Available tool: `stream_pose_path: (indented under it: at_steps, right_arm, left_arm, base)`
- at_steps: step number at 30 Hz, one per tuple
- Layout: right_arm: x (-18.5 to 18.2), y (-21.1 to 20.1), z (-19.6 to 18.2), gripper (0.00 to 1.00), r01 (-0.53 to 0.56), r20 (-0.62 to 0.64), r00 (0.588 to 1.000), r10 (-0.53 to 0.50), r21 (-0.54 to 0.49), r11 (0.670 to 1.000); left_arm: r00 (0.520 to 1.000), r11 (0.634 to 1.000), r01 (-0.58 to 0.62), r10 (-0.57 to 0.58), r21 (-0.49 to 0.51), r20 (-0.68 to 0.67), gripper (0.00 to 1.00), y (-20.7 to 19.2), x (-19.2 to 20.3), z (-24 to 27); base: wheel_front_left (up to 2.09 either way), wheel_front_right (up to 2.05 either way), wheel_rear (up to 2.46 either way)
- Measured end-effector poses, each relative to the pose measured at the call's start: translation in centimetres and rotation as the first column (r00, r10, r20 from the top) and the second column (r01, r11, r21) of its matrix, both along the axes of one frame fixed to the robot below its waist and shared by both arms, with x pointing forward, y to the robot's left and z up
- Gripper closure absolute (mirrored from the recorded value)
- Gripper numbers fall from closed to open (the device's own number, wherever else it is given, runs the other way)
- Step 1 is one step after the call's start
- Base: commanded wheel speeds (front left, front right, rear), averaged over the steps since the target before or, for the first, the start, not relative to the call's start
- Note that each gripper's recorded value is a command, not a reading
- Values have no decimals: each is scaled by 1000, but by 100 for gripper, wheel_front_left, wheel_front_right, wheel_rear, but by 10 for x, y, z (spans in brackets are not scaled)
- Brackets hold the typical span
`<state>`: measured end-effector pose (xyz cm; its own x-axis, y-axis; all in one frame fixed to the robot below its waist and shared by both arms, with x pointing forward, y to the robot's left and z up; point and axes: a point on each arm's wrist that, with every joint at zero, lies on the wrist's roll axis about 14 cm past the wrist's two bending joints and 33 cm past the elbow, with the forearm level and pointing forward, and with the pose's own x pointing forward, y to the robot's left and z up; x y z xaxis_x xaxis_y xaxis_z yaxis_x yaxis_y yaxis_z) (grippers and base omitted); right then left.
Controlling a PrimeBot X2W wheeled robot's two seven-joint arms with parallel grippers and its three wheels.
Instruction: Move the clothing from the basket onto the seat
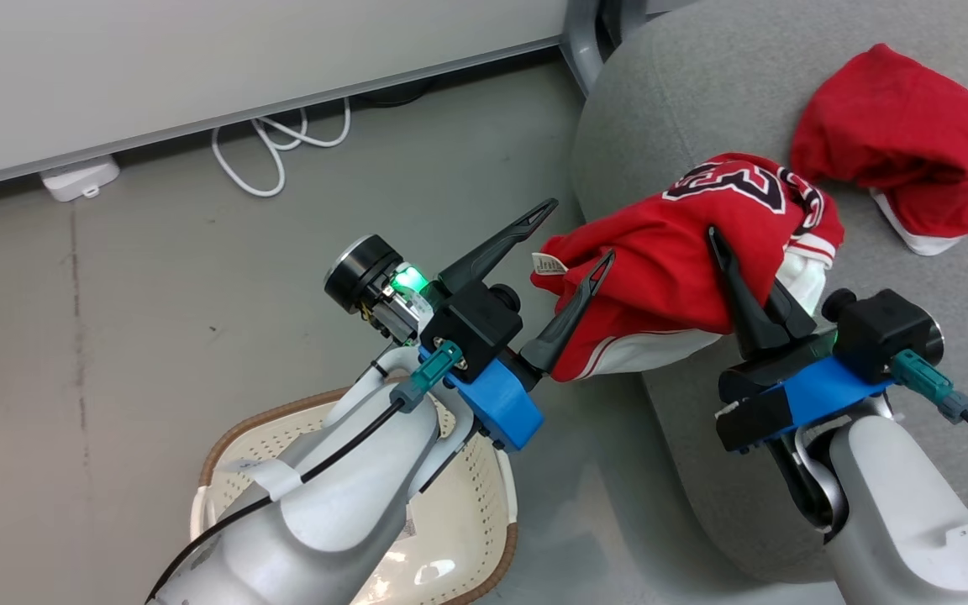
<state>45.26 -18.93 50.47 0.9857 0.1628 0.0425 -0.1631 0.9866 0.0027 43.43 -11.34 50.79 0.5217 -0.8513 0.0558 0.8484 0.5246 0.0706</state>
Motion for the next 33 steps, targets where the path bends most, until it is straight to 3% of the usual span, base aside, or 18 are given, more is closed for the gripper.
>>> stream_pose_path:
  at_steps: [15,26,33]
  right_arm:
    - [-62,-66,-11,100,246,-34,969,-245,18,969]
    - [-64,-70,-5,100,267,-14,964,-267,25,963]
    - [-36,-70,21,100,238,72,969,-236,-17,971]
  left_arm:
    - [987,987,162,-162,-10,-21,0,-50,-29,-8]
    - [986,986,166,-166,-8,-21,0,-51,-30,-9]
    - [990,990,137,-138,-12,-35,0,-44,-17,-17]
  base:
    - [0,0,0]
    - [0,0,0]
    - [0,0,0]
